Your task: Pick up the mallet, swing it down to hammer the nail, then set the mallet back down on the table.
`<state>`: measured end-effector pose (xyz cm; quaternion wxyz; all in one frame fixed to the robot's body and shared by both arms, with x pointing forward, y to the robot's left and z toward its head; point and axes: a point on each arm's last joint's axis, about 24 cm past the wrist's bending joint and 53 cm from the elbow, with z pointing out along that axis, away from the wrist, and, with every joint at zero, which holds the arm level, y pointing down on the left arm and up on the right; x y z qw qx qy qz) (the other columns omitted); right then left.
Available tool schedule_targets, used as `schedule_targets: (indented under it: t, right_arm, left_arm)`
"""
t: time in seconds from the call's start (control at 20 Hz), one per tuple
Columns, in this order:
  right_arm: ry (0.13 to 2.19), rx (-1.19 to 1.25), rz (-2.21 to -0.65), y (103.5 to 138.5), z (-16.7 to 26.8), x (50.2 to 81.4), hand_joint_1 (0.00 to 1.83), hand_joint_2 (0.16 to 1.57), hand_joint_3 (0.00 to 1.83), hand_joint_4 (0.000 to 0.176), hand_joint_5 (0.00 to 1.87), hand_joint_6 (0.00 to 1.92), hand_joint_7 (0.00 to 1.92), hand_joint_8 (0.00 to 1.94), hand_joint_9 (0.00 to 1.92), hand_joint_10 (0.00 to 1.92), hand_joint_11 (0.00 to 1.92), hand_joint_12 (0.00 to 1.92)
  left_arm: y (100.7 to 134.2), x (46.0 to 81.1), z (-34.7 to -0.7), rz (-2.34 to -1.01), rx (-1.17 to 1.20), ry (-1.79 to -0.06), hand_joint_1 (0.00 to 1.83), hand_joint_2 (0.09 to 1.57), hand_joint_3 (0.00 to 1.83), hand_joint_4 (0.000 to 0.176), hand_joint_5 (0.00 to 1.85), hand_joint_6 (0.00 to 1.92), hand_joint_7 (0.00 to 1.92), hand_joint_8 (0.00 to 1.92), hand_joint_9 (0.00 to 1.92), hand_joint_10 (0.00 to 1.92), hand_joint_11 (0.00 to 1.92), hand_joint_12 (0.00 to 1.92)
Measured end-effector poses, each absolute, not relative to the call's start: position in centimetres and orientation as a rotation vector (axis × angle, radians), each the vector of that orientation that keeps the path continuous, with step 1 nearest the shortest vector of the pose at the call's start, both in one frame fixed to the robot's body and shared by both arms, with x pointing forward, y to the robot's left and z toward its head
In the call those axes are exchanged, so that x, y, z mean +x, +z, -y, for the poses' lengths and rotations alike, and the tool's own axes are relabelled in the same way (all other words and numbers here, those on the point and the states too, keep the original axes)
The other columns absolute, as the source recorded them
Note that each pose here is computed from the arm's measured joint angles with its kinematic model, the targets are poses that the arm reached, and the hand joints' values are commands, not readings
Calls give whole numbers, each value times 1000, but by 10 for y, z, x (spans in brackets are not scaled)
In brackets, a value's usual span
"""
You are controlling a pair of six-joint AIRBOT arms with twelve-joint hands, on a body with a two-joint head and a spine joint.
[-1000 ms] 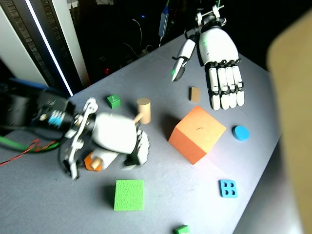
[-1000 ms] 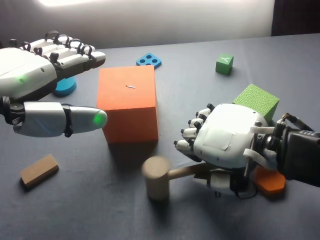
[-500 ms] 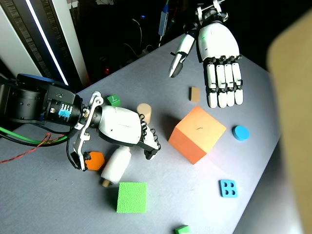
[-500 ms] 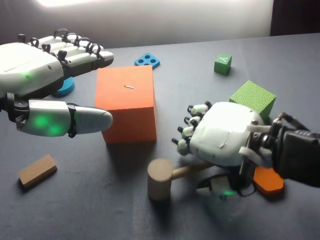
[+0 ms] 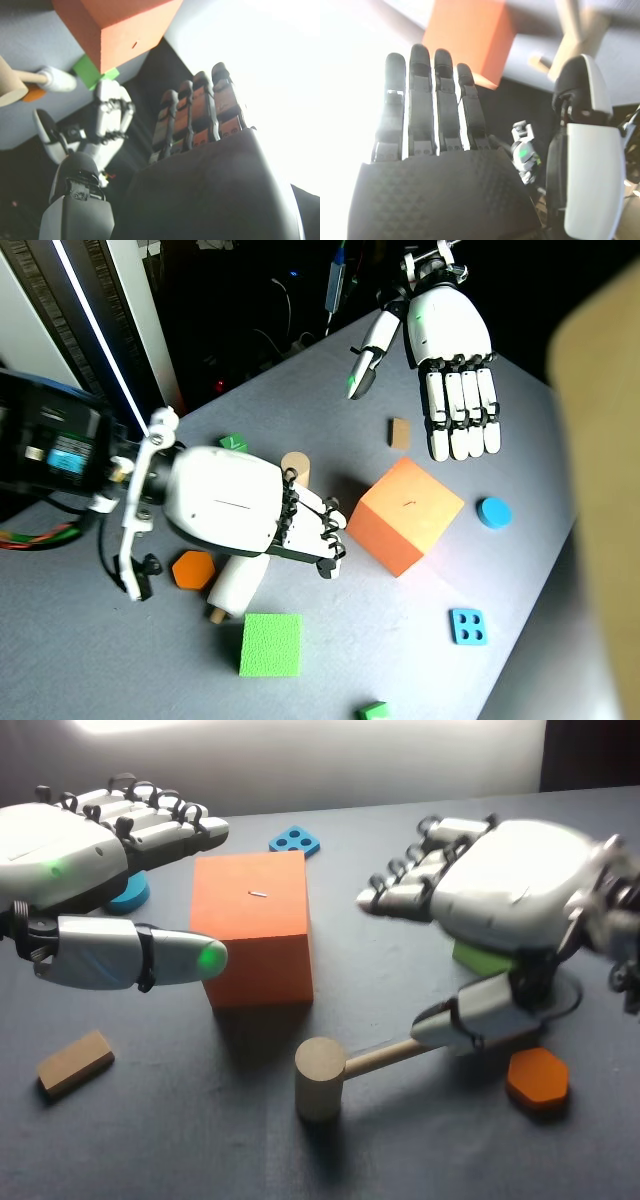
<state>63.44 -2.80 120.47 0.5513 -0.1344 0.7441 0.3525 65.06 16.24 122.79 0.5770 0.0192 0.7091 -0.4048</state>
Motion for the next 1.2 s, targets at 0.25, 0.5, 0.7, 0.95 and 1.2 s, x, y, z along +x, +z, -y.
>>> schedule_targets:
  t: [0.25, 0.5, 0.7, 0.95, 1.2]
  right_arm:
    - [876, -247, -1782, 1227, 59, 611, 503, 887, 0, 0, 288, 7, 340, 10, 358, 14, 0, 866]
    - [902, -182, -1791, 1234, 70, 611, 491, 905, 3, 0, 463, 36, 522, 91, 539, 118, 0, 1118]
    - [896, -224, -1805, 1226, 60, 606, 419, 1001, 4, 0, 146, 1349, 95, 1665, 136, 1753, 60, 1868]
    - [872, -247, -1799, 1222, 58, 606, 342, 1116, 5, 0, 547, 1921, 552, 1941, 548, 1921, 679, 1921]
    - [875, -256, -1798, 1222, 55, 605, 216, 1120, 6, 0, 1739, 1921, 1749, 1941, 1788, 1921, 1844, 1921]
  left_arm:
    - [1226, 649, -162, -1674, 36, -949, 0, 1098, 0, 0, 64, 3, 60, 6, 54, 8, 8, 34]
    - [1221, 649, -160, -1697, 45, -932, 0, 1109, 0, 0, 246, 9, 271, 12, 246, 14, 127, 99]
    - [1221, 649, -160, -1698, 53, -920, 0, 1203, 2, 0, 146, 1829, 198, 1830, 184, 1772, 9, 1711]
    - [1231, 652, -160, -1671, 64, -912, 0, 1272, 8, 0, 952, 1921, 986, 1921, 944, 1921, 941, 1921]
    - [1227, 650, -156, -1686, 66, -915, 2, 1238, 5, 161, 1386, 1921, 1563, 1921, 1629, 1921, 1616, 1921]
